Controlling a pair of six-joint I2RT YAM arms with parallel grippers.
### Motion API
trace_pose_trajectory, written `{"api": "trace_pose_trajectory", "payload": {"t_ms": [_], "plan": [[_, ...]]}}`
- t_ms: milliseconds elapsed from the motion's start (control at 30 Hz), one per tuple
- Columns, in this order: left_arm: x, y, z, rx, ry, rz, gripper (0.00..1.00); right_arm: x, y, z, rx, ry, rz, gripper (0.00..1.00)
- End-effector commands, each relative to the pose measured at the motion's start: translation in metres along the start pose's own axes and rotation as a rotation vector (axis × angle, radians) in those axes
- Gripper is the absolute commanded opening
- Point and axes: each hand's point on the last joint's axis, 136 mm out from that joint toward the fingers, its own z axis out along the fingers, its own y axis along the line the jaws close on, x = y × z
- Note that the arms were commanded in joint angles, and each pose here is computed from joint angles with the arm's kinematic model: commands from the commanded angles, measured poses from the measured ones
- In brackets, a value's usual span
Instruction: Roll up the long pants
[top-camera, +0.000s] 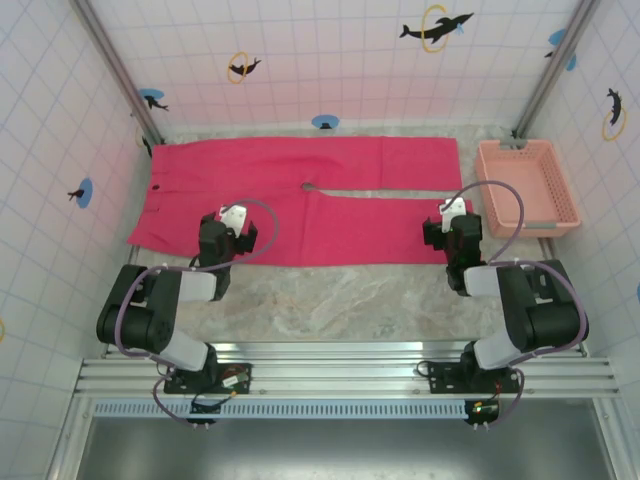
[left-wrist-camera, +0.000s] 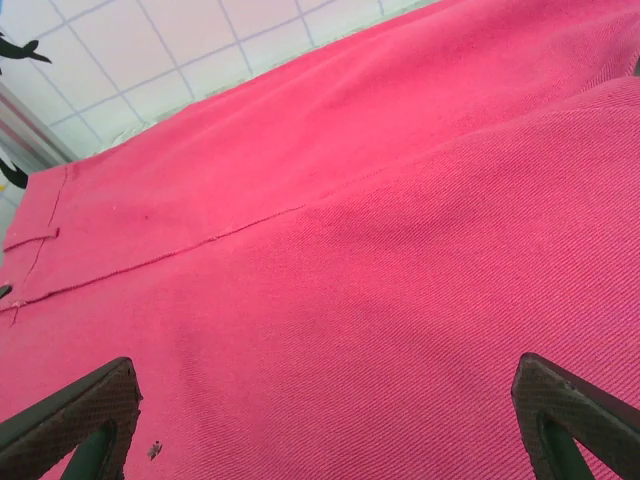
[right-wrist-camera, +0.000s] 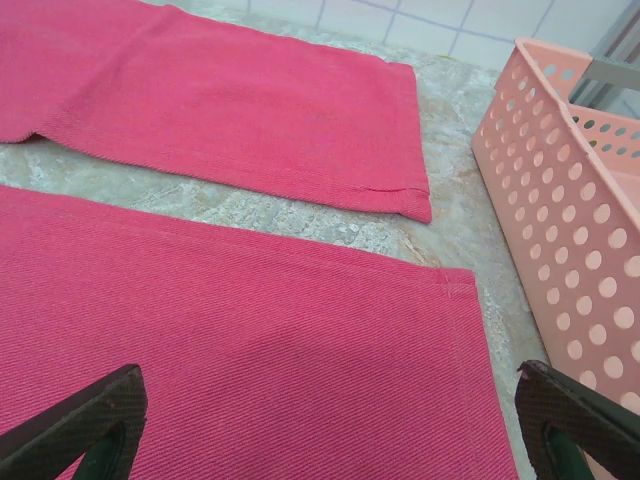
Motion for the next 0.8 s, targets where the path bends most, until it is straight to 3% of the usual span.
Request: {"api": "trace_pose_trajectory", "payload": {"t_ms": [0, 600, 633, 700, 767], "plan": [[-0.008, -0.001, 0.000, 0.009, -0.023, 0.009, 0.98, -0.011, -0.001, 0.002, 0.007, -0.032, 0.010, 0.97], [-0.016, 0.006, -0.001, -0.034, -0.039, -0.003, 0.97, -0.015, 0.000, 0.002, -0.002, -0.024, 0.006, 0.97], [-0.020, 0.019, -0.002, -0.086, 0.012, -0.015, 0.98, -0.022, 0.002, 0.003, -0.016, 0.014, -0.019, 0.98], [-0.039, 0.042, -0.008, -0.131, 0.177, 0.008, 0.97, -0.037, 0.006, 0.001, -0.063, 0.207, -0.075, 0.97], [-0.072, 0.055, -0.010, -0.116, 0.266, 0.153, 0.97, -0.047, 0.028, -0.008, -0.200, 0.352, -0.180, 0.97]]}}
